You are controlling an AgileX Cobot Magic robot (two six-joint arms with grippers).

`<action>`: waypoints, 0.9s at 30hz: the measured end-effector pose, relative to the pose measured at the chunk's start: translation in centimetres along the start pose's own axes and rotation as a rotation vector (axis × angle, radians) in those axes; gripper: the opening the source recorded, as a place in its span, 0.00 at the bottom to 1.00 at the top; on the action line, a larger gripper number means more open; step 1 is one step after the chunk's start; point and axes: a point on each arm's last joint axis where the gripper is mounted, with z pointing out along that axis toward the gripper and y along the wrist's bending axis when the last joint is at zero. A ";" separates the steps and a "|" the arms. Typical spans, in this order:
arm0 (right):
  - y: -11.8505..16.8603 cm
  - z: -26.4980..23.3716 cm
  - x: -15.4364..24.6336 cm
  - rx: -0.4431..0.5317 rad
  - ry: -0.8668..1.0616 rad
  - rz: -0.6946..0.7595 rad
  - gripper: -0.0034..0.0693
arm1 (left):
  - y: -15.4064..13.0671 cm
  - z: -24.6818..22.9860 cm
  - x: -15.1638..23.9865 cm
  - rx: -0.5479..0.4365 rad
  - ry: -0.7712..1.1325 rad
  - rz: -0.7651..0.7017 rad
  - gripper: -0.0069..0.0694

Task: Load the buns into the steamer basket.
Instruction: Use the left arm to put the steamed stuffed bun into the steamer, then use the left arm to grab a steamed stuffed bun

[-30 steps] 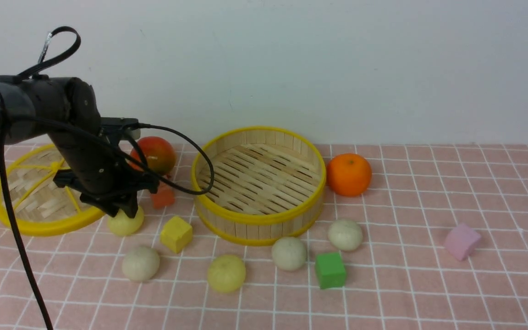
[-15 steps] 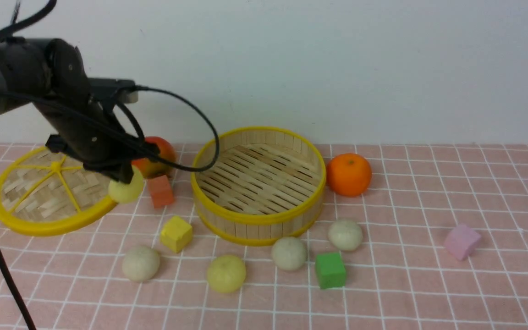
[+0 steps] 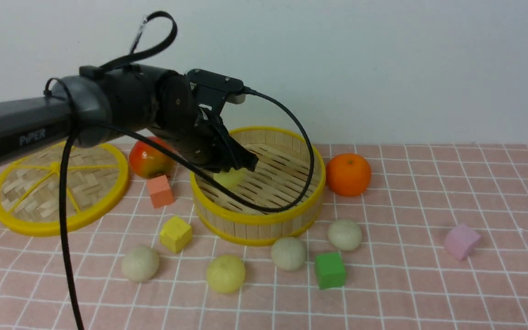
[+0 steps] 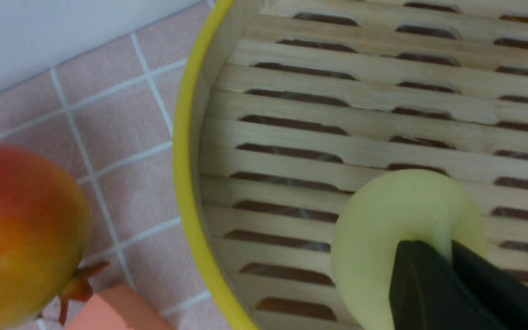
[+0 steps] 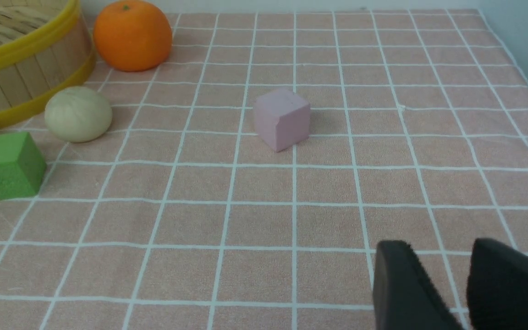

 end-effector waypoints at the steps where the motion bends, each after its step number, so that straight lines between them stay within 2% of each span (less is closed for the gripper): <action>1: 0.0 0.0 0.0 0.000 0.000 0.000 0.38 | 0.0 0.5 0.1 -0.004 -0.002 0.007 0.07; 4: 0.0 0.0 0.0 0.000 0.000 0.000 0.38 | 0.2 1.5 0.5 -0.016 0.005 0.025 0.08; 7: 0.0 0.0 0.0 0.000 0.000 0.000 0.38 | 0.4 2.4 0.9 -0.031 0.006 0.056 0.12; 14: 0.0 0.0 0.0 0.000 0.000 0.000 0.38 | 0.4 2.6 0.7 -0.037 -0.017 0.066 0.46; 15: 0.0 0.0 0.0 0.000 0.000 0.000 0.38 | 0.4 2.3 0.7 -0.037 -0.006 0.059 0.56; 19: 0.0 0.0 0.0 0.000 0.000 0.000 0.38 | 0.3 -0.8 -0.1 -0.040 0.014 -0.042 0.74; 21: 0.0 0.0 0.0 0.000 0.000 0.000 0.38 | 0.3 -4.1 -0.8 -0.044 0.018 -0.097 0.73; 24: 0.0 0.0 0.0 0.000 0.000 0.000 0.38 | 0.4 -7.6 -1.1 -0.063 0.038 -0.115 0.67; 25: 0.0 0.0 0.0 0.000 0.000 0.000 0.38 | 0.5 -10.3 -0.5 -0.080 0.078 -0.117 0.58; 27: 0.0 0.0 0.0 0.000 0.000 0.000 0.38 | 0.5 -11.9 1.0 -0.090 0.154 -0.122 0.46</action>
